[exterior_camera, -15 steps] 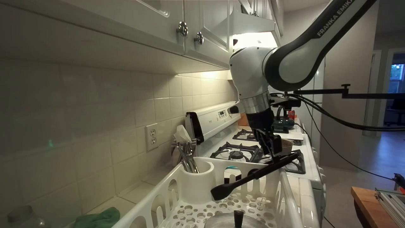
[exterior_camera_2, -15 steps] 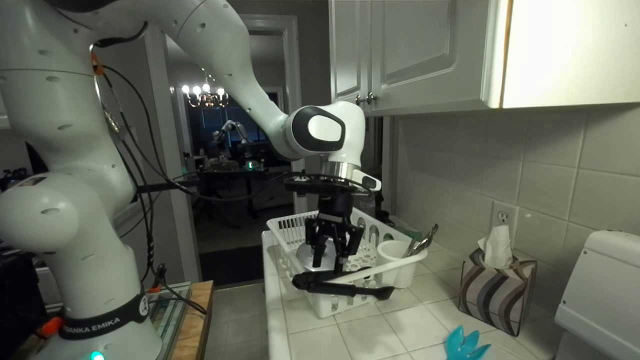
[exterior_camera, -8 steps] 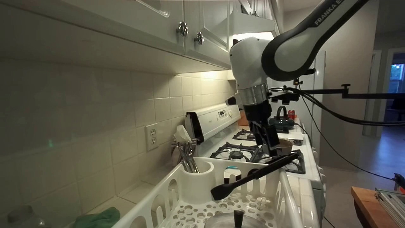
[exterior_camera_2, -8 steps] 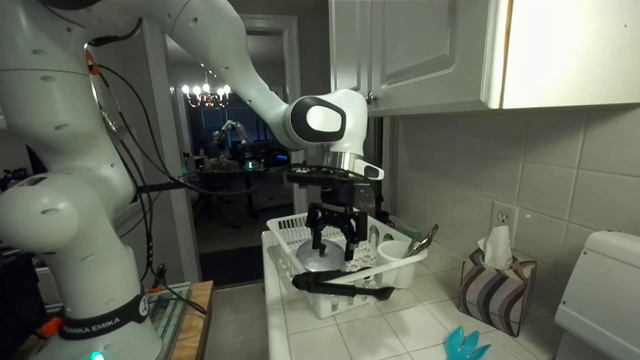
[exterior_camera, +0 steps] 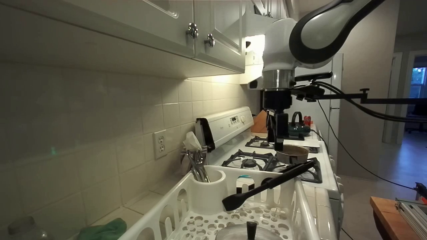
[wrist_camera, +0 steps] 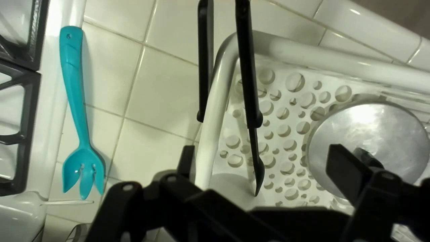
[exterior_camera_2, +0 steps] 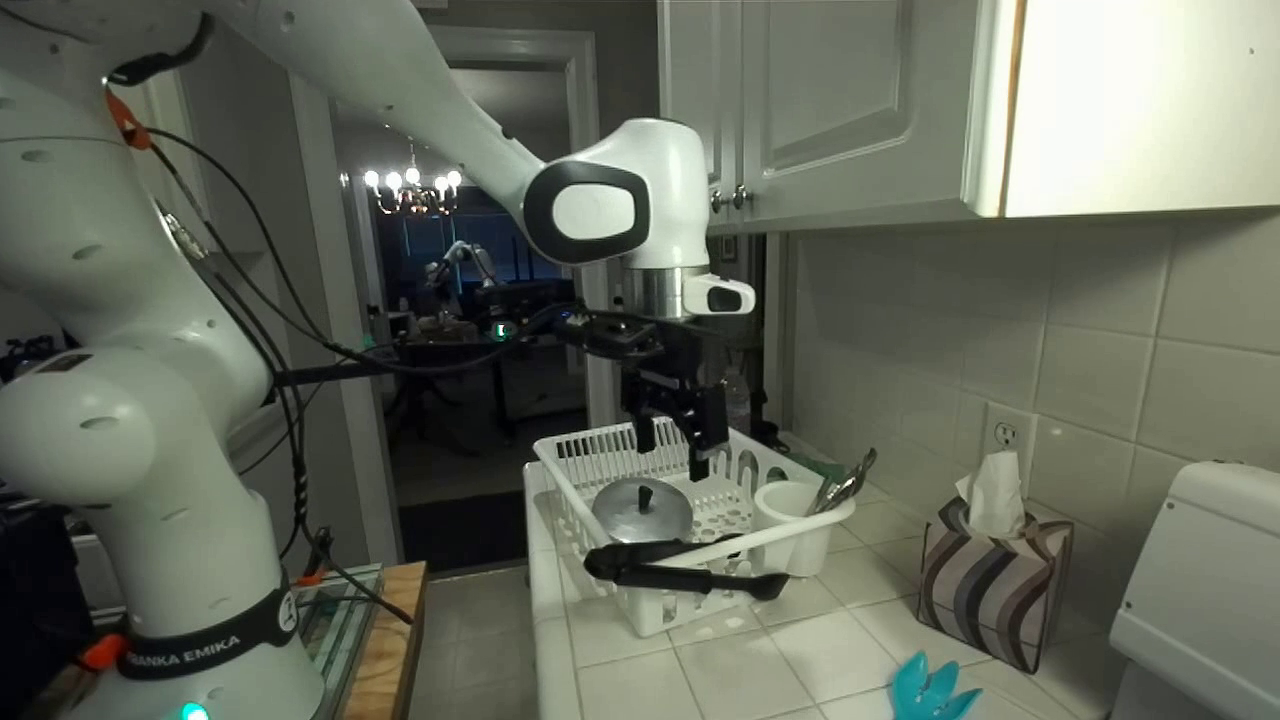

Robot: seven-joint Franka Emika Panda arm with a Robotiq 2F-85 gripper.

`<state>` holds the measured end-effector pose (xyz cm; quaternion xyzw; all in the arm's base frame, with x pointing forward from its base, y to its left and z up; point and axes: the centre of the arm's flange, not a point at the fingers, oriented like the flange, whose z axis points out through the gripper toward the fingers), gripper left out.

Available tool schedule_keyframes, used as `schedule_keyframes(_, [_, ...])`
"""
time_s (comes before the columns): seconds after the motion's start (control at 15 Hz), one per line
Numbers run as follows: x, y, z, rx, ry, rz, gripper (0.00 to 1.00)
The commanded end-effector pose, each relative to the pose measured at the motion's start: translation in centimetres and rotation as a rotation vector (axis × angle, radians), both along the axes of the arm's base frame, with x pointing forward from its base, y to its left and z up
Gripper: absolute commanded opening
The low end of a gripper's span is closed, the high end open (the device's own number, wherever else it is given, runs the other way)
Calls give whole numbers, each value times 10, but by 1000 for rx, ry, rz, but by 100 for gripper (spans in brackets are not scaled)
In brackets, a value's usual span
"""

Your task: Put the black tongs on the dishrack.

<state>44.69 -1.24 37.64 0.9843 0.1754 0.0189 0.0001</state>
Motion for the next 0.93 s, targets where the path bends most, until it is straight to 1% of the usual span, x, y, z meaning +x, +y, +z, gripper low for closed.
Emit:
schedule_keyframes(0.0, [-47, -10, 27, 45, -84, -13, 100])
schedule_keyframes(0.2, [-64, -17, 42, 48, -120, -36, 100])
schedule_keyframes(0.4, [-75, -21, 55, 61, -152, -72, 100])
schedule_keyframes(0.67, [-79, -25, 68, 78, -184, -111, 100])
schedule_keyframes(0.8, [-77, -25, 73, 89, -187, -142, 100])
schedule_keyframes(0.87, [-66, -27, 67, 55, -183, -106, 100])
